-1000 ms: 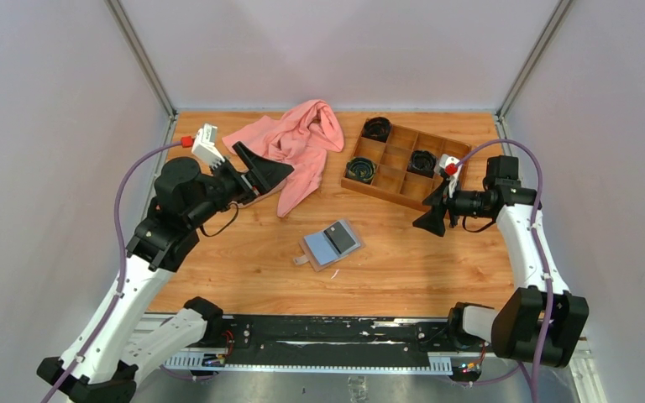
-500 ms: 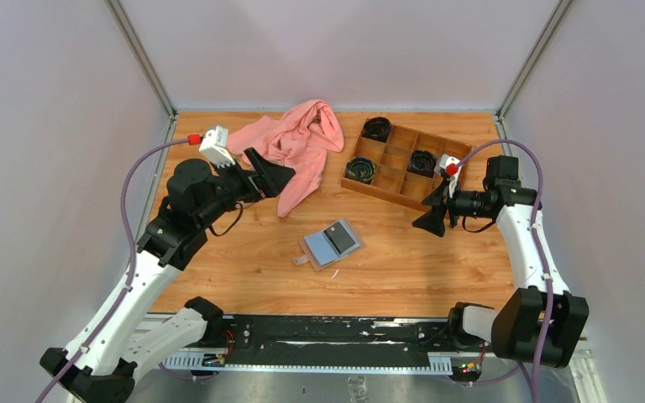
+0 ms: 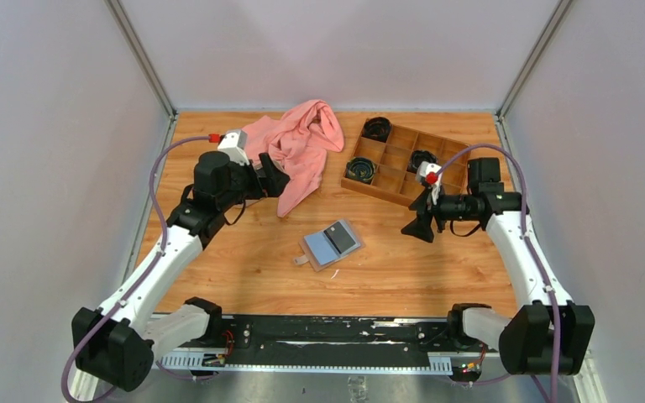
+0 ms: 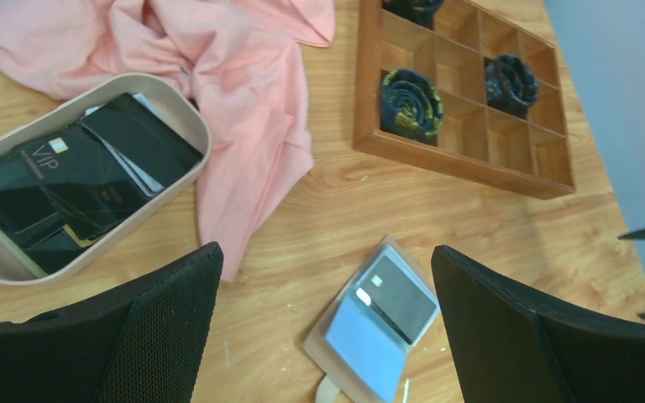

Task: Put the credit cards into the card holder
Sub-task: Pick up the credit card from the storage box.

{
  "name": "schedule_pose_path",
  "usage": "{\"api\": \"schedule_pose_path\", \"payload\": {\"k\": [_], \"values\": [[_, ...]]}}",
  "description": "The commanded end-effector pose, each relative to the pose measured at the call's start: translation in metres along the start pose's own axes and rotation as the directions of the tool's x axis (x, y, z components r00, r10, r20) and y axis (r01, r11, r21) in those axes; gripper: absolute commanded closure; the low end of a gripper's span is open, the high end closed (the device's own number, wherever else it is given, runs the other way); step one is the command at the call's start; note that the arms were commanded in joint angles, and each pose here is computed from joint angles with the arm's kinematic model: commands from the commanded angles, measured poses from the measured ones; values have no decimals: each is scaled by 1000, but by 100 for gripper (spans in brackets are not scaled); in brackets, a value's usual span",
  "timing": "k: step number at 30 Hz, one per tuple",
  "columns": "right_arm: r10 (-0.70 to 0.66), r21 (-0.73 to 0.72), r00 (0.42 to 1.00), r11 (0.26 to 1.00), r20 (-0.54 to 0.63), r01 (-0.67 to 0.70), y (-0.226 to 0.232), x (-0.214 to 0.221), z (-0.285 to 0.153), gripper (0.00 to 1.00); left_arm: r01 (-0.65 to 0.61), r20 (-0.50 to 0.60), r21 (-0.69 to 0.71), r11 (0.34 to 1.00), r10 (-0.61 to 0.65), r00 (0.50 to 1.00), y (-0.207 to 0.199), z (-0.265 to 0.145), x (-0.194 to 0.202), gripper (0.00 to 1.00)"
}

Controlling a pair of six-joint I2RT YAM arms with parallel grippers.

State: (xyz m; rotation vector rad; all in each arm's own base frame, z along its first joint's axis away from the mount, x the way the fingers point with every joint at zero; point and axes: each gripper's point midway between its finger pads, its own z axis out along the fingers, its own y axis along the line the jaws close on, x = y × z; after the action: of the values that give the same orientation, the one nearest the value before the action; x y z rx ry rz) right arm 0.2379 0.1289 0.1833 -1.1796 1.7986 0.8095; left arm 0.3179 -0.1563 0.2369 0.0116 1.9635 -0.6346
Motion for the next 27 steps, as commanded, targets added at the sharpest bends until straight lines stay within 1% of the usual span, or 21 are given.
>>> {"api": "schedule_pose_path", "payload": {"k": [1,11,21,27], "values": [[-41,-7,999,999,-28,41,11,0,6,25,-6,12,-38,999,7,1000,14,10,-5,1],[-95,4,995,996,-19,95,20,-6,4,25,48,-30,-112,993,-52,998,33,22,3,1],[-73,13,997,997,4,73,22,-25,-3,25,51,-84,-162,985,-66,994,44,25,9,1],[-63,-49,997,997,43,65,32,-33,-2,25,53,-83,-166,985,-67,994,48,26,12,1]]}}
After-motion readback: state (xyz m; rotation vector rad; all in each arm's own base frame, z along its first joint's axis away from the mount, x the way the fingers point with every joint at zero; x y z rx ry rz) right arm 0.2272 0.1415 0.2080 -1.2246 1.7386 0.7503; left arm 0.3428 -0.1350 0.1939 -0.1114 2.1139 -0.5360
